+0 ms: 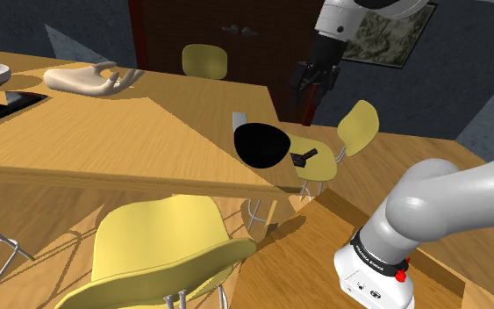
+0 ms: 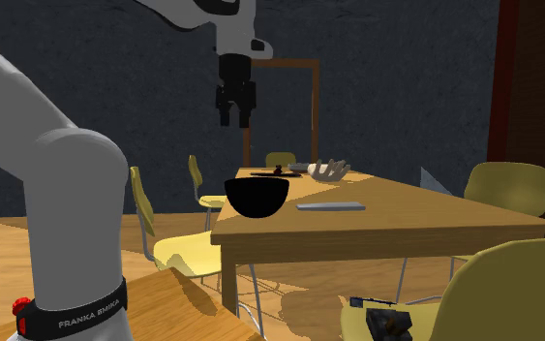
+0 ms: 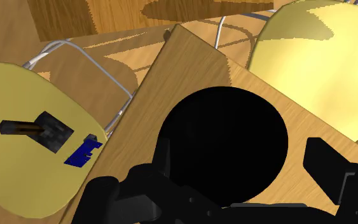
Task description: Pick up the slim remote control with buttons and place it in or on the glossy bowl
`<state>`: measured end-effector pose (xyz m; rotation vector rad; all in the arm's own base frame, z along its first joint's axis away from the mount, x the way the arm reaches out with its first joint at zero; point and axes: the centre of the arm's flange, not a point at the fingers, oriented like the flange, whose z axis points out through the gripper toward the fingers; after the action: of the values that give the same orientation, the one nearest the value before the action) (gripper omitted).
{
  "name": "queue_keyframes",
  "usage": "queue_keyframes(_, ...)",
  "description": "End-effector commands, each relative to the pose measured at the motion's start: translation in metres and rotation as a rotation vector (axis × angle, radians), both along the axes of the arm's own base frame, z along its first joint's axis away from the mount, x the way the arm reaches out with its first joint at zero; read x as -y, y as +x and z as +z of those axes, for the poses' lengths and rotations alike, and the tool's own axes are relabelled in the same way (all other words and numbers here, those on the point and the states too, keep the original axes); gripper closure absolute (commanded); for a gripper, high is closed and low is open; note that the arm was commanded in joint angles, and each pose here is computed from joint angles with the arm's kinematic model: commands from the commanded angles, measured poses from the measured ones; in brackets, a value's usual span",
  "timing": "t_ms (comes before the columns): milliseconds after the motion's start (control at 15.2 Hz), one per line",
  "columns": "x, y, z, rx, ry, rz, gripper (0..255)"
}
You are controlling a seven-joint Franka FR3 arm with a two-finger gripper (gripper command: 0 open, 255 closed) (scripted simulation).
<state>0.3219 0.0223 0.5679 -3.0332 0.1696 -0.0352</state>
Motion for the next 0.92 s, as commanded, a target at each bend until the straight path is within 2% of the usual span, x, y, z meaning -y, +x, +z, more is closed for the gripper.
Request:
queue_keyframes(0, 0.0, 0.0, 0.0, 0.0, 0.0, 0.0, 0)
queue_keyframes(858, 0.004, 0.146, -0.089, -0.021, -0.039, -0.26, 0)
